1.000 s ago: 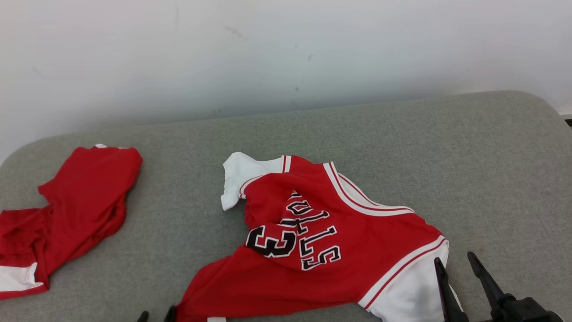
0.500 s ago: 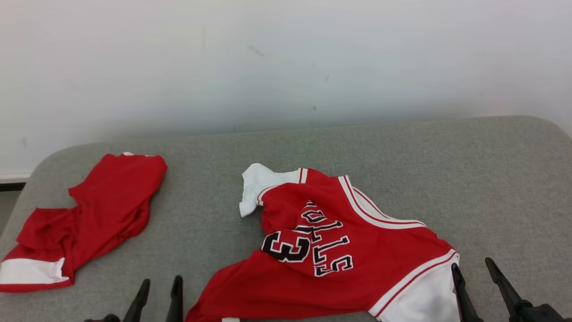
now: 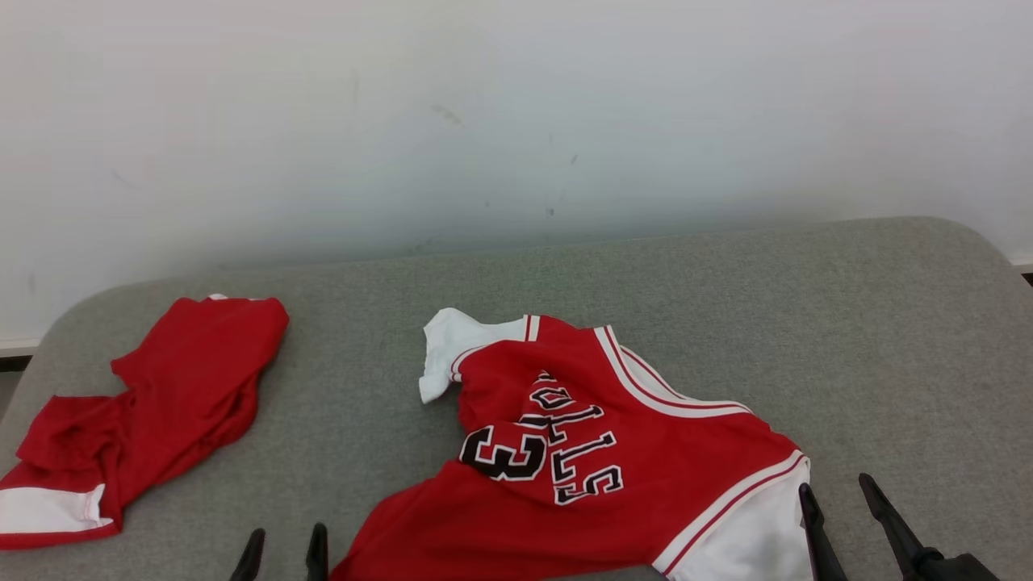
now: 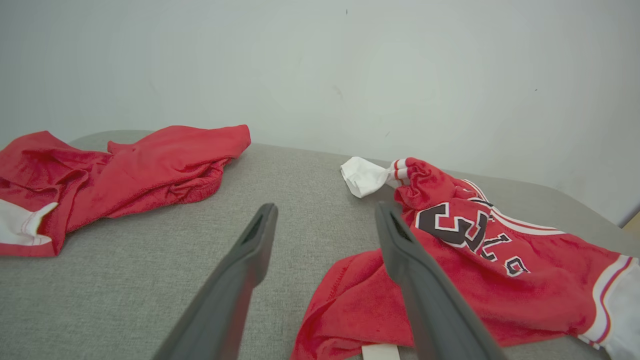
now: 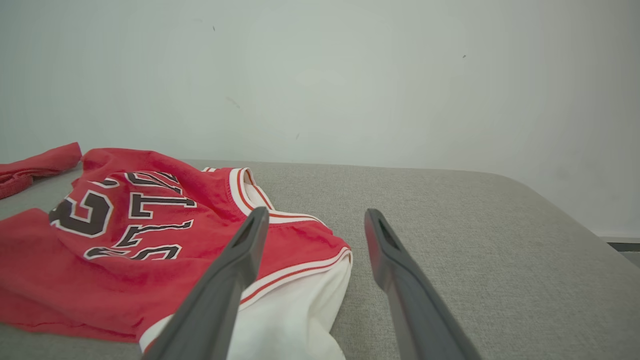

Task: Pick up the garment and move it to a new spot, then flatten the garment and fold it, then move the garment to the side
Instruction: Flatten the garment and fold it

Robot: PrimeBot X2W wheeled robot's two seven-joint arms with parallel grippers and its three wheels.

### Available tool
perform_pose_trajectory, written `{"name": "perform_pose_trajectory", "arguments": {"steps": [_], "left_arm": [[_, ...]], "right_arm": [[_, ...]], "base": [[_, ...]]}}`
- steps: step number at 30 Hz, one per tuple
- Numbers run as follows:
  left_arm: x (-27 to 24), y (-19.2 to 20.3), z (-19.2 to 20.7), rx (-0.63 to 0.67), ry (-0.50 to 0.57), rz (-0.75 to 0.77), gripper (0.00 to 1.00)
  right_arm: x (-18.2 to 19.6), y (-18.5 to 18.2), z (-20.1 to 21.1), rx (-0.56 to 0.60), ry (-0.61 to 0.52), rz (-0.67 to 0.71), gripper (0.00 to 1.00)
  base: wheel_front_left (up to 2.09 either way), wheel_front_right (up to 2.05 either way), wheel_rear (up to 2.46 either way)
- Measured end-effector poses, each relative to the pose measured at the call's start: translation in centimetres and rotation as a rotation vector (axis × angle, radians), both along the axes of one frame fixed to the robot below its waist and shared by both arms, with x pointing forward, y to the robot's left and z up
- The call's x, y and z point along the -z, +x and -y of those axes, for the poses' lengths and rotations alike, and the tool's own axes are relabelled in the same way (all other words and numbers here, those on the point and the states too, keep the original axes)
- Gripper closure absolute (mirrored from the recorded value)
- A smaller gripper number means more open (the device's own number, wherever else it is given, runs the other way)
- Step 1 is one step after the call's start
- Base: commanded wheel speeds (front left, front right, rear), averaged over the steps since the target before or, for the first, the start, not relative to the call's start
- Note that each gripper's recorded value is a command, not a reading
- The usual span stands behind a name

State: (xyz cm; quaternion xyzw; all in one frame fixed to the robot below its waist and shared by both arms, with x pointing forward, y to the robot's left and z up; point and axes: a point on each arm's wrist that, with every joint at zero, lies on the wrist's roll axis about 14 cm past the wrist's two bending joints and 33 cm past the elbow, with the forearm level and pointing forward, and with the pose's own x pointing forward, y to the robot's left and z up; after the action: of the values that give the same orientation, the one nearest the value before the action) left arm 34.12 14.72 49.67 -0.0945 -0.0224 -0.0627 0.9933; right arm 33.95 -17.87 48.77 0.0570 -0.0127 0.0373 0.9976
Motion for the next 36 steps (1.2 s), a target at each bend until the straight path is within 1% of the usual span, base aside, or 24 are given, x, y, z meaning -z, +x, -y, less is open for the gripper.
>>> {"name": "perform_pose_trajectory", "arguments": {"steps": [9, 36], "left_arm": [[1.0, -1.1, -0.8, -0.017, 0.008, -0.029, 0.0], [1.3, -0.7, -0.4, 0.002, -0.001, -0.035, 0.0]], "right_arm": [[0.4, 0.2, -0.5, -0.013, 0.011, -0.014, 0.0], [1.0, 0.2, -1.0, -0.029, 0.015, -0.033, 0.0]], "base": [[0.0, 0.0, 0.0], [0.0, 0.0, 0.0]]}}
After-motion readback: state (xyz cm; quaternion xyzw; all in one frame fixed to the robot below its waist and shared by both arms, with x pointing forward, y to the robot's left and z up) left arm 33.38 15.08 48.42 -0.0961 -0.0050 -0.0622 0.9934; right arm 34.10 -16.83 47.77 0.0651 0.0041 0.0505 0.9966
